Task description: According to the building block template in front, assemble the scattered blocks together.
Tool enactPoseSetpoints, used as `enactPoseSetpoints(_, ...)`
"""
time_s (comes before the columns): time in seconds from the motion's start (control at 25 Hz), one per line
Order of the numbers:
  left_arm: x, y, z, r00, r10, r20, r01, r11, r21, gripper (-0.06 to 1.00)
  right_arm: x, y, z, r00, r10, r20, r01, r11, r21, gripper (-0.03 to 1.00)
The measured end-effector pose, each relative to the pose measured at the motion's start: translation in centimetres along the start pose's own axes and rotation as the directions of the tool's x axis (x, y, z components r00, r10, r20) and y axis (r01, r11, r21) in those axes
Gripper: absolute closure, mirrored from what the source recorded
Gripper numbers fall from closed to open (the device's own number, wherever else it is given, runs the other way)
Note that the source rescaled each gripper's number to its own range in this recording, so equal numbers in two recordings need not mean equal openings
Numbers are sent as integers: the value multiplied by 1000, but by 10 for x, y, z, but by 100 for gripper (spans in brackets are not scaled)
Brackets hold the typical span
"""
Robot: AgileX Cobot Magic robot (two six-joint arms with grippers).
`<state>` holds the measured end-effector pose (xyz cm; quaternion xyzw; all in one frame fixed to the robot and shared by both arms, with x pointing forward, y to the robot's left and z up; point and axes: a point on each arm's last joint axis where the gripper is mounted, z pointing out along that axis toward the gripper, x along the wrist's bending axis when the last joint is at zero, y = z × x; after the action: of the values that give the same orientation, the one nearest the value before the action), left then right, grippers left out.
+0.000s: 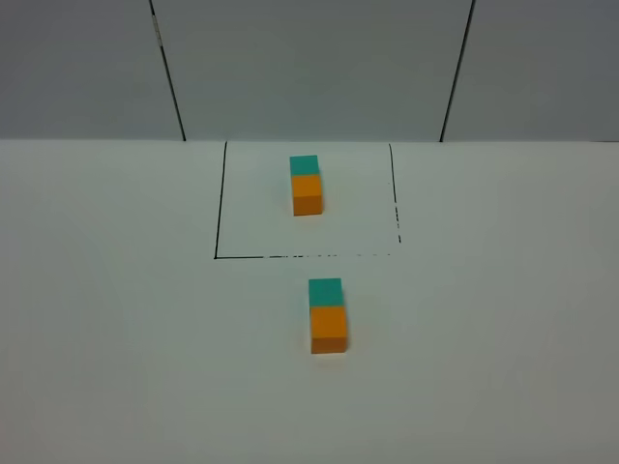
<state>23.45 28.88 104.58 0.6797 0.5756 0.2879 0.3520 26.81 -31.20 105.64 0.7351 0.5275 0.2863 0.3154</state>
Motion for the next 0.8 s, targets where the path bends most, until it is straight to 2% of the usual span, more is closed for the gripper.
enactPoseSetpoints(0.36,0,0,0,1000,0,0,0,1000,0,44,-8,-23,-21,999,-11,-44,1,979,-204,21)
enactPoseSetpoints(0.8,0,0,0,1000,0,0,0,1000,0,44,-9,-25,-23,999,-12,-46,2,975,-223,21)
